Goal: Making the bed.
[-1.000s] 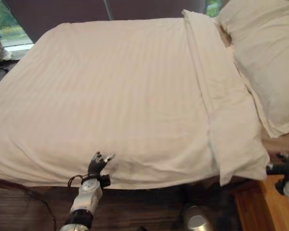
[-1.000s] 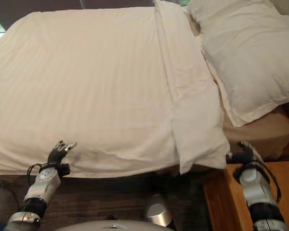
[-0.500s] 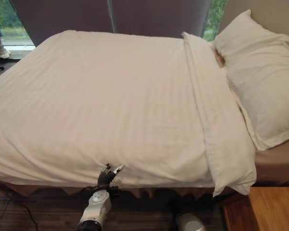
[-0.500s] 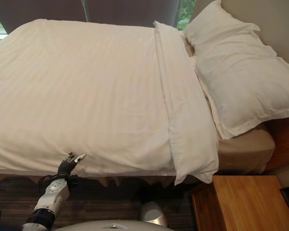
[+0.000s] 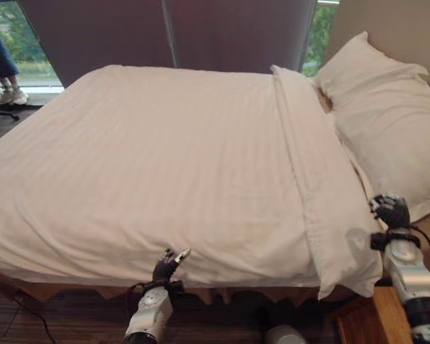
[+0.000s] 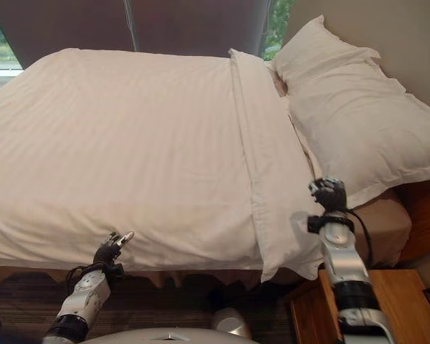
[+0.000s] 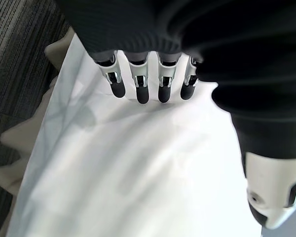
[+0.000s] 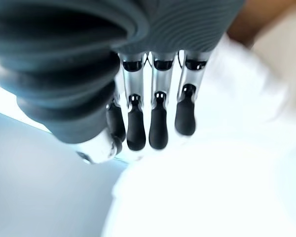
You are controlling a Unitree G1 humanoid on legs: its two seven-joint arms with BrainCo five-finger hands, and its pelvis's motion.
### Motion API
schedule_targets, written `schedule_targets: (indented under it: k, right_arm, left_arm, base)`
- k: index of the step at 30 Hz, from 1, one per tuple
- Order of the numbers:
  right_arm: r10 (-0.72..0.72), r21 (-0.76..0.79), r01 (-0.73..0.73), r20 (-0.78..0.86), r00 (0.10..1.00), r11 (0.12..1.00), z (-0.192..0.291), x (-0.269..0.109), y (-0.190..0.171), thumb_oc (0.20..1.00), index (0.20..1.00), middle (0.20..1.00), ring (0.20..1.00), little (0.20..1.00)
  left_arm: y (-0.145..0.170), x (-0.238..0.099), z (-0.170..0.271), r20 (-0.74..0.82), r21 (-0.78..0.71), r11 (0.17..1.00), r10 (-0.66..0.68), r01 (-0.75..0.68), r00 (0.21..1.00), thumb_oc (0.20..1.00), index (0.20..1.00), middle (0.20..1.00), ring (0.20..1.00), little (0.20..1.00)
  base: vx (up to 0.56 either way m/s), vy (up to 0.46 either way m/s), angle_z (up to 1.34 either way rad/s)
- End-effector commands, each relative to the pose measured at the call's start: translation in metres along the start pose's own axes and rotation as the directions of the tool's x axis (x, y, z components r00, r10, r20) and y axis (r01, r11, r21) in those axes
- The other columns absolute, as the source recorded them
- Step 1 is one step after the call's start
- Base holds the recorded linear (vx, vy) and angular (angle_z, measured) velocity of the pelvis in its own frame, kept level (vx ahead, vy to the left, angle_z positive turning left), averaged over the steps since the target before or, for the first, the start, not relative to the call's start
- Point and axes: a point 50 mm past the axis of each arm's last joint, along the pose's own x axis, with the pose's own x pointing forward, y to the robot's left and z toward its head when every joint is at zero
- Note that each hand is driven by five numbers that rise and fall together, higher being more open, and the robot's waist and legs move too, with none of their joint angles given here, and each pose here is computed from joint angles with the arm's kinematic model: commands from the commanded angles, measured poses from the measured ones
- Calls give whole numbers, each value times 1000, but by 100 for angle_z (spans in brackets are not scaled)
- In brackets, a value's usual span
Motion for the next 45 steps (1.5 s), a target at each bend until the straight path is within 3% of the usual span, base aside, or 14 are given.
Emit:
schedule_targets:
  k: [1,8,11,16,17,20,21,22,25,26,27,31,38,45]
  right_arm:
    - [-77,322,48,79,994,946,31,24,-3,200,200,200,200,200]
    - [-142,276,238,-326,935,931,-52,20,-24,200,200,200,200,200]
    - [-174,224,315,-489,855,922,-97,-9,-40,200,200,200,200,200]
    - [-294,246,549,-638,712,799,-144,-66,-86,200,200,200,200,200]
    - [-329,173,606,-709,624,776,-163,-95,-101,200,200,200,200,200]
    - [-362,82,628,-757,545,774,-176,-121,-114,200,200,200,200,200]
    - [-377,-9,573,-762,527,819,-177,-128,-120,922,922,922,922,922]
    - [-376,-9,573,-763,526,820,-178,-128,-120,1000,1000,1000,1000,1000]
    - [-302,-131,295,-685,663,946,-164,-114,-113,1000,1000,1000,1000,1000]
    - [-302,-133,295,-686,662,946,-164,-115,-113,1000,1000,1000,1000,1000]
    - [-234,-262,101,-545,805,960,-135,-88,-104,1000,1000,1000,1000,1000]
    - [-66,-426,-88,-334,940,901,-90,-63,-80,1000,1000,1000,1000,1000]
    - [204,-497,-282,-206,957,821,-64,-58,-25,1000,1000,1000,1000,1000]
    - [349,-336,-408,-223,910,849,-74,-72,13,1000,1000,1000,1000,1000]
  left_arm:
    - [-10,16,71,226,4,998,-59,60,972,1000,1000,1000,1000,1000]
    - [-34,28,75,192,-47,992,-109,120,975,1000,1000,1000,1000,1000]
    - [-33,27,64,168,-64,991,-109,122,980,1000,1000,1000,1000,1000]
    - [-23,25,47,130,-138,987,-61,79,990,1000,1000,1000,1000,1000]
    - [-22,24,42,110,-170,983,-49,67,993,1000,1000,1000,1000,1000]
    - [-20,24,46,124,-191,979,-43,66,991,1000,1000,1000,1000,1000]
    - [-18,24,55,153,-202,978,-28,59,988,1000,1000,1000,1000,1000]
    - [-18,24,55,152,-201,978,-27,58,988,1000,1000,1000,1000,1000]
    - [-25,21,61,183,-149,985,-59,87,981,1000,1000,1000,1000,1000]
    - [-25,21,61,182,-149,985,-58,86,982,1000,1000,1000,1000,1000]
    - [-37,14,67,232,-120,981,-119,150,965,1000,1000,1000,1000,1000]
    - [-43,3,72,290,-33,982,-171,188,941,1000,1000,1000,1000,1000]
    - [-37,-17,62,322,51,972,-233,230,918,1000,1000,1000,1000,1000]
    - [-29,-32,71,399,154,961,-273,229,876,1000,1000,1000,1000,1000]
  base:
    - [10,-11,21]
    - [2,27,9]
    - [30,35,-8]
    - [5,27,-10]
    - [-8,15,-5]
    - [-15,-8,0]
    - [-35,-26,-2]
    - [-60,-21,-2]
    - [-56,-26,0]
    - [-98,-13,2]
    - [-75,-27,7]
    - [-67,12,20]
    - [-25,53,9]
    - [-5,59,2]
